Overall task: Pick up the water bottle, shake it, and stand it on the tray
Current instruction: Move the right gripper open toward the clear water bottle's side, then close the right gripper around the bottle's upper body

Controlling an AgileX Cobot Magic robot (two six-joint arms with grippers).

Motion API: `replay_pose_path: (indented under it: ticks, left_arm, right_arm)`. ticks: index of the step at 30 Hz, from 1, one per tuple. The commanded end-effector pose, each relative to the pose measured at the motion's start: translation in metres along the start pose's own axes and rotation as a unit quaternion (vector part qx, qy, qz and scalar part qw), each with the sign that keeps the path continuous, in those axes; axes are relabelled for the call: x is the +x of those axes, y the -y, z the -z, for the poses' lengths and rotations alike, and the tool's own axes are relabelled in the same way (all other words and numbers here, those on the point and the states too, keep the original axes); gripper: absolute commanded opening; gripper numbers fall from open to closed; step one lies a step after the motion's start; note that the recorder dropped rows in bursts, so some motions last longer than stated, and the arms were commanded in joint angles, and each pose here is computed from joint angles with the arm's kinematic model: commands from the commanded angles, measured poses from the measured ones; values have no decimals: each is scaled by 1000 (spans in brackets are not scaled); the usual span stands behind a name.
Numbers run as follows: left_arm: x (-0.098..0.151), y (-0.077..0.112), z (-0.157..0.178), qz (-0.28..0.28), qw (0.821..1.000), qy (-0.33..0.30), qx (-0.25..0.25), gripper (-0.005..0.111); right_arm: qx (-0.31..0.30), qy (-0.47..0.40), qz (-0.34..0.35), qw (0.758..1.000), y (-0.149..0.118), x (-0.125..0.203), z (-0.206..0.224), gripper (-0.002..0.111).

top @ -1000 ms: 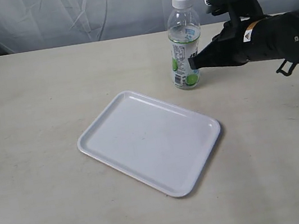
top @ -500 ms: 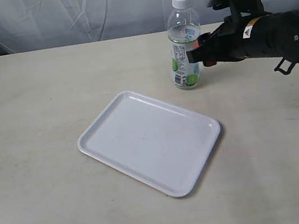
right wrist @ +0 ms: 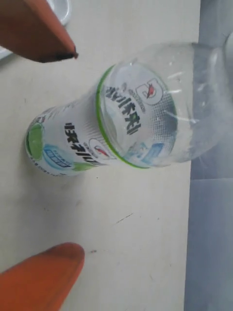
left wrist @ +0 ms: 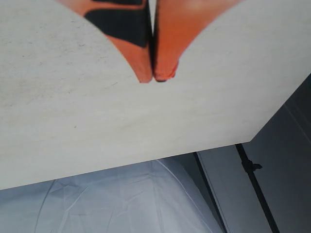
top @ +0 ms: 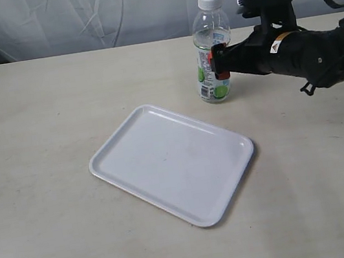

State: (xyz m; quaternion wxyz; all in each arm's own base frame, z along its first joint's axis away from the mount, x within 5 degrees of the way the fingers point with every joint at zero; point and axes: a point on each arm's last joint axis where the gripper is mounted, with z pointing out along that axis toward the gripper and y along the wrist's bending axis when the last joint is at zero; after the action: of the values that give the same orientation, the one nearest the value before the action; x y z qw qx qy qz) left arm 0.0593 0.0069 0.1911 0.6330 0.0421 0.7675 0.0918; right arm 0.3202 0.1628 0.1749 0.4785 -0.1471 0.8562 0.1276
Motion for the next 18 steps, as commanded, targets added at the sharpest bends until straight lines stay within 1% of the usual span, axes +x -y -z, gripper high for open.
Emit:
replay_pose_path:
  ticks: [1, 5, 9, 14, 18]
  left_arm:
    - [-1, 0, 0, 5, 1000, 8, 0, 0]
    - [-1, 0, 0, 5, 1000, 8, 0, 0]
    - [-1, 0, 0, 5, 1000, 8, 0, 0]
    - [-1, 0, 0, 5, 1000, 8, 0, 0]
    - [-1, 0, 0, 5, 1000, 8, 0, 0]
  right_arm:
    - [6, 22, -11, 1000, 2, 3, -7, 104]
    - [8, 46, -48, 998, 3, 6, -14, 104]
    - [4, 55, -41, 998, 3, 10, -21, 104]
    - [-26, 44, -22, 998, -3, 13, -32, 104]
    - [-35, 45, -8, 998, -5, 11, -42, 104]
